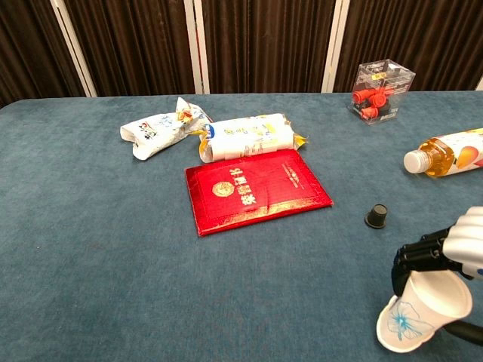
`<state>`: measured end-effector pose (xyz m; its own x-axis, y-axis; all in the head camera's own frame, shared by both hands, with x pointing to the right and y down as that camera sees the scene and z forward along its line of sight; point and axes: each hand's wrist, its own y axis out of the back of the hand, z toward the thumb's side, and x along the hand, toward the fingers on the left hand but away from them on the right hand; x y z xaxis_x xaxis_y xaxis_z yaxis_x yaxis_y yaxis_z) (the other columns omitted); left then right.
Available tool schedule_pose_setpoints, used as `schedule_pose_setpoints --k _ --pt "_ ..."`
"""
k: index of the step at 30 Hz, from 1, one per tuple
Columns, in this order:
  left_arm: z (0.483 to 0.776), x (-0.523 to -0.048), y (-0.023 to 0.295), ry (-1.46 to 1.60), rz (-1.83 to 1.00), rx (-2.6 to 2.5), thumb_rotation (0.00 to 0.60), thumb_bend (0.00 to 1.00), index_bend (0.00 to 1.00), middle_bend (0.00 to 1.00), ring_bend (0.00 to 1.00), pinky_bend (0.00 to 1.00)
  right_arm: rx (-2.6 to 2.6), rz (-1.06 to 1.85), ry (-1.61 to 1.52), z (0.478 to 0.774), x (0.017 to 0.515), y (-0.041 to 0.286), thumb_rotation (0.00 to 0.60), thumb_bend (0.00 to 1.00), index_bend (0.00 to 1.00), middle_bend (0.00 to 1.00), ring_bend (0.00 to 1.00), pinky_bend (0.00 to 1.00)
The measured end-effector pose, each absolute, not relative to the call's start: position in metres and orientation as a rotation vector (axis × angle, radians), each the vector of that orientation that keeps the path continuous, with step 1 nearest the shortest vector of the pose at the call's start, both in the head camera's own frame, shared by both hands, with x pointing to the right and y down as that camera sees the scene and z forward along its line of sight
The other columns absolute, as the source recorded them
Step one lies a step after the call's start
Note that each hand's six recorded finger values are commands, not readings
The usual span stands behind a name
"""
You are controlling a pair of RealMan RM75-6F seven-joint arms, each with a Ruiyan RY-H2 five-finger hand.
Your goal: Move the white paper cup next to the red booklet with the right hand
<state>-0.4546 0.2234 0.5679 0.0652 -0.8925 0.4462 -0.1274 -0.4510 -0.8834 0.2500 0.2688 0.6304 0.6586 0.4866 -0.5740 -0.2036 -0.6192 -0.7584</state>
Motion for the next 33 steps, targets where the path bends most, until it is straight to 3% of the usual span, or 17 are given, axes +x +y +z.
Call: schedule_pose_setpoints --k 15,33 --pt "0.568 -0.455 0.224 1.038 -1.454 -1.677 0.600 0.00 0.00 0.00 0.00 0.02 -1.874 1.028 -0.388 0.618 0.248 0.217 0.600 0.42 0.46 0.37 0.42 0.55" --pt "0.567 -0.452 0.227 1.033 -1.454 -1.686 0.600 0.00 0.00 0.00 0.00 0.02 -1.724 1.130 -0.461 0.661 0.248 0.188 0.600 0.42 0.46 0.37 0.42 0.55"
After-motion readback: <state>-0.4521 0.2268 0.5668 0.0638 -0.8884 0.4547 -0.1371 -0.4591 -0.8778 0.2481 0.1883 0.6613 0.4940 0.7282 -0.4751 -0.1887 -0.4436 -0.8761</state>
